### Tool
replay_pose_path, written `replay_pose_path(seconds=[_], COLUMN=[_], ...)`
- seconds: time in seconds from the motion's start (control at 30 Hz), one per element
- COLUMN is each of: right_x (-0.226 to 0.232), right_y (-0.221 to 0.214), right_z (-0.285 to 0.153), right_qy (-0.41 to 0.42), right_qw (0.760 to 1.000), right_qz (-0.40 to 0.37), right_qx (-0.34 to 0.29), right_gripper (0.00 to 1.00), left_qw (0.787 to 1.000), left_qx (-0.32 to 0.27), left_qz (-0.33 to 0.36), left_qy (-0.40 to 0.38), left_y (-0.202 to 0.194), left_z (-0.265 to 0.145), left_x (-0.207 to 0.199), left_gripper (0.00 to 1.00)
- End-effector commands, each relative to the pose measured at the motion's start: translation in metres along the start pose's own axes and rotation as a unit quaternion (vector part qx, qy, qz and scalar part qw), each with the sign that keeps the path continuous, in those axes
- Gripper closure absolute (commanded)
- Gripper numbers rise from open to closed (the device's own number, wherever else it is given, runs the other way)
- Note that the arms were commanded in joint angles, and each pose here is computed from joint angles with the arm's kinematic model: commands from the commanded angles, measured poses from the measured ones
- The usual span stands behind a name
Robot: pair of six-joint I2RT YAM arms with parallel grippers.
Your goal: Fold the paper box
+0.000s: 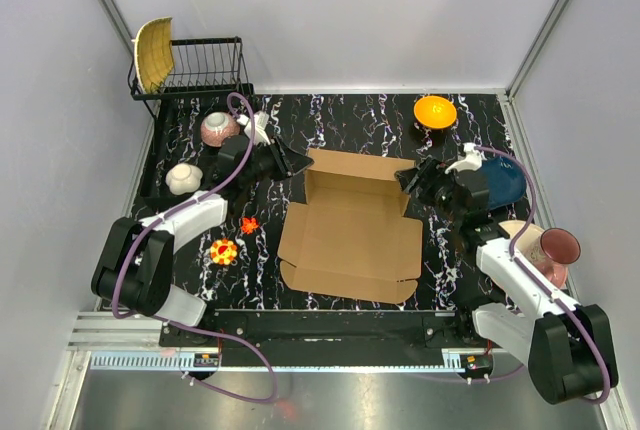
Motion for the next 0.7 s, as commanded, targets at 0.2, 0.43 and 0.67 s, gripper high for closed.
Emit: replay_pose_path(seconds=[0.2, 0.43, 0.67], right_x=[-0.004, 0.003, -0.005], right_y=[0.029, 0.022, 0.008], right_z=[0.000, 0.012, 0.022], right_qy=[-0.006, 0.064, 0.075], right_qw=[1.000, 0.997, 0.994], right_qz=[0.009, 0.032, 0.046], right_qx=[-0.014, 0.031, 0.061], right_gripper=[0.06, 0.11, 0.21], left_qw=[0.998, 0.998, 0.998], left_qx=[0.048, 0.045, 0.046], left_qz=[-0.021, -0.024, -0.027], left_qy=[0.041, 0.036, 0.038], left_y=[-0.026, -0.023, -0.024], left_z=[-0.003, 0.001, 0.003], left_x=[0.018, 0.015, 0.017], left_gripper=[0.64, 0.59, 0.58])
Point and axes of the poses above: each gripper's point midway between its finger pads, its own z axis out along the fingers, its own x axis along the line the jaws close on, y = z × x, the point moved 6 cm from there along -z, back along the fingers
